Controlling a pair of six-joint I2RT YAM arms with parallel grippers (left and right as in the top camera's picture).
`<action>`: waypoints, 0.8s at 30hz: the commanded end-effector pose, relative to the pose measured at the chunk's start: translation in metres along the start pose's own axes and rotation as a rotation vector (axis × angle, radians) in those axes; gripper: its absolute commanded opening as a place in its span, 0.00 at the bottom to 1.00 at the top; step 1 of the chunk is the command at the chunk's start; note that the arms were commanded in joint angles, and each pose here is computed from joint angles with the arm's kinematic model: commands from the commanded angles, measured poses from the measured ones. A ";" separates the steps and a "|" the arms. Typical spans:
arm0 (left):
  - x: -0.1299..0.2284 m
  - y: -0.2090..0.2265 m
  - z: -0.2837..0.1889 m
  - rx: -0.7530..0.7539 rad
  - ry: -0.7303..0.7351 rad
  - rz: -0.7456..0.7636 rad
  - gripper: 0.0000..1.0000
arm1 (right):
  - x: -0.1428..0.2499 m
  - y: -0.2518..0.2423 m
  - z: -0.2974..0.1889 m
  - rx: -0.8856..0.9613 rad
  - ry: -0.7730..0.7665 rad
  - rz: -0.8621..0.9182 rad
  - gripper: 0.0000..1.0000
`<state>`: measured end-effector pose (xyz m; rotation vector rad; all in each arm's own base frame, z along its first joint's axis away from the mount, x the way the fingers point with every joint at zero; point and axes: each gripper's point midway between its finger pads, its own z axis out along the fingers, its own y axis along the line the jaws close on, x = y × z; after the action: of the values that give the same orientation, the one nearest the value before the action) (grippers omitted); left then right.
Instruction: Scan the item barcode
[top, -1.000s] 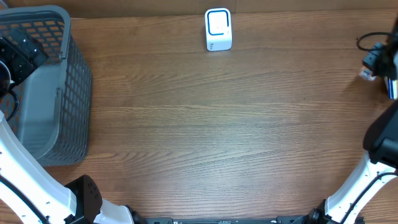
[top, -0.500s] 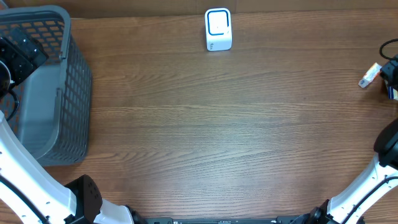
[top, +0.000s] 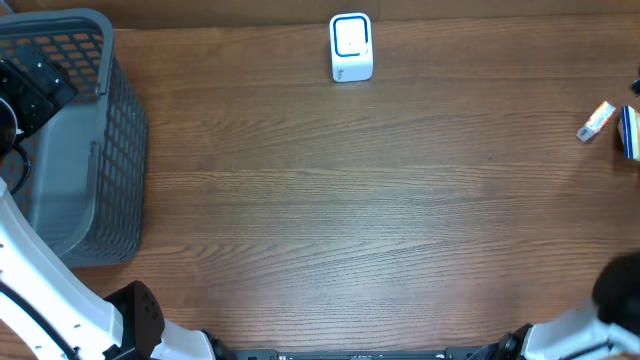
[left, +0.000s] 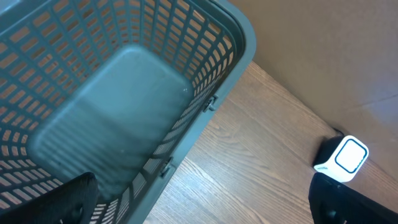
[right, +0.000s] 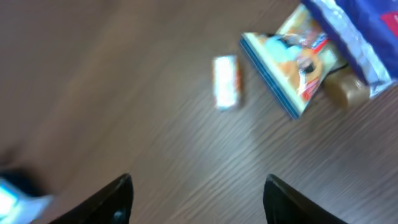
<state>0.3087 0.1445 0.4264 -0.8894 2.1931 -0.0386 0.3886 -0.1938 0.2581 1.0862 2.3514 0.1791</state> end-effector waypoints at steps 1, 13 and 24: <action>-0.001 0.002 0.001 -0.009 -0.002 -0.017 1.00 | 0.026 0.038 -0.060 -0.170 -0.005 -0.033 0.68; -0.001 0.002 0.001 -0.009 -0.002 -0.017 1.00 | 0.139 0.092 -0.152 -0.299 0.085 -0.290 0.80; -0.001 0.002 0.001 -0.009 -0.002 -0.017 1.00 | 0.210 0.070 -0.203 -0.305 0.120 -0.421 1.00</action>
<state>0.3087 0.1446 0.4265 -0.8894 2.1927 -0.0381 0.2263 0.0272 0.3708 0.4507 2.4860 0.4569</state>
